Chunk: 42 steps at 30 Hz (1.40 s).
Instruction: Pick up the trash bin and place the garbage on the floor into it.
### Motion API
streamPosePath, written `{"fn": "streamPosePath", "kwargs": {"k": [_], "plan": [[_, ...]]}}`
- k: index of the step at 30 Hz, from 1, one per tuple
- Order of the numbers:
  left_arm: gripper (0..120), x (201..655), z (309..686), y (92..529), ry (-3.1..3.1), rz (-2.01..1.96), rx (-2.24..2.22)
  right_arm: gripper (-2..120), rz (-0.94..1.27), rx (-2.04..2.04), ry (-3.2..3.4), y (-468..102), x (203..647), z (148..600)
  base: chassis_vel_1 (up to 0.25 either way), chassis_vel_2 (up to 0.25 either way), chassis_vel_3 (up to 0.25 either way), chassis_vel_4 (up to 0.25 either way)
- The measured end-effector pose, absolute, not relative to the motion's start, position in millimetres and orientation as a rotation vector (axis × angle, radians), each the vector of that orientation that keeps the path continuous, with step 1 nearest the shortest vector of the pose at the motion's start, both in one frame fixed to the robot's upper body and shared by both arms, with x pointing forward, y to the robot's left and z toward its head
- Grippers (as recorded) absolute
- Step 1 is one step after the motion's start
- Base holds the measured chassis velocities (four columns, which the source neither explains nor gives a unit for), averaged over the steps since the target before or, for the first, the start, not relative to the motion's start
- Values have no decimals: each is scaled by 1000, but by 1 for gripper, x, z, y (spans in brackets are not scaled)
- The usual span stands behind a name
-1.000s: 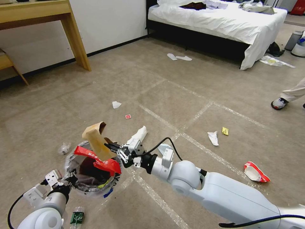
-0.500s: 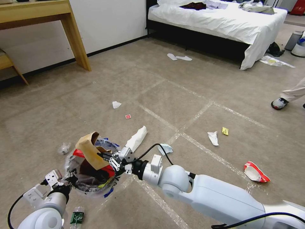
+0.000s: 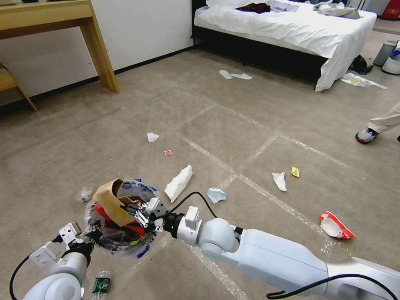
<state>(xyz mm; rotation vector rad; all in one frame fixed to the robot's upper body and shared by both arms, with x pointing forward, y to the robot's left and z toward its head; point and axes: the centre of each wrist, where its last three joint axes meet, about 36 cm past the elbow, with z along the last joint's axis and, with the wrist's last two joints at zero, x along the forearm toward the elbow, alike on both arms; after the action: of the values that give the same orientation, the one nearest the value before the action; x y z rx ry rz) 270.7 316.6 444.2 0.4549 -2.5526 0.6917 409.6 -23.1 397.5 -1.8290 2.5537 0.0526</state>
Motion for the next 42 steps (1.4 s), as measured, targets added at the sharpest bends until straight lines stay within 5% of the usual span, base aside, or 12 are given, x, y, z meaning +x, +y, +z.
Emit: {"fn": "streamPosePath", "kwargs": {"k": [23,42], "plan": [[1,273,443,318,-2556,697,458,0,-19,-1800,2581,-35,413,379,0,0,0,0],[1,273,443,317,-2554,702,461,64,-25,-1818,2568,-38,405,378,0,0,0,0]]}}
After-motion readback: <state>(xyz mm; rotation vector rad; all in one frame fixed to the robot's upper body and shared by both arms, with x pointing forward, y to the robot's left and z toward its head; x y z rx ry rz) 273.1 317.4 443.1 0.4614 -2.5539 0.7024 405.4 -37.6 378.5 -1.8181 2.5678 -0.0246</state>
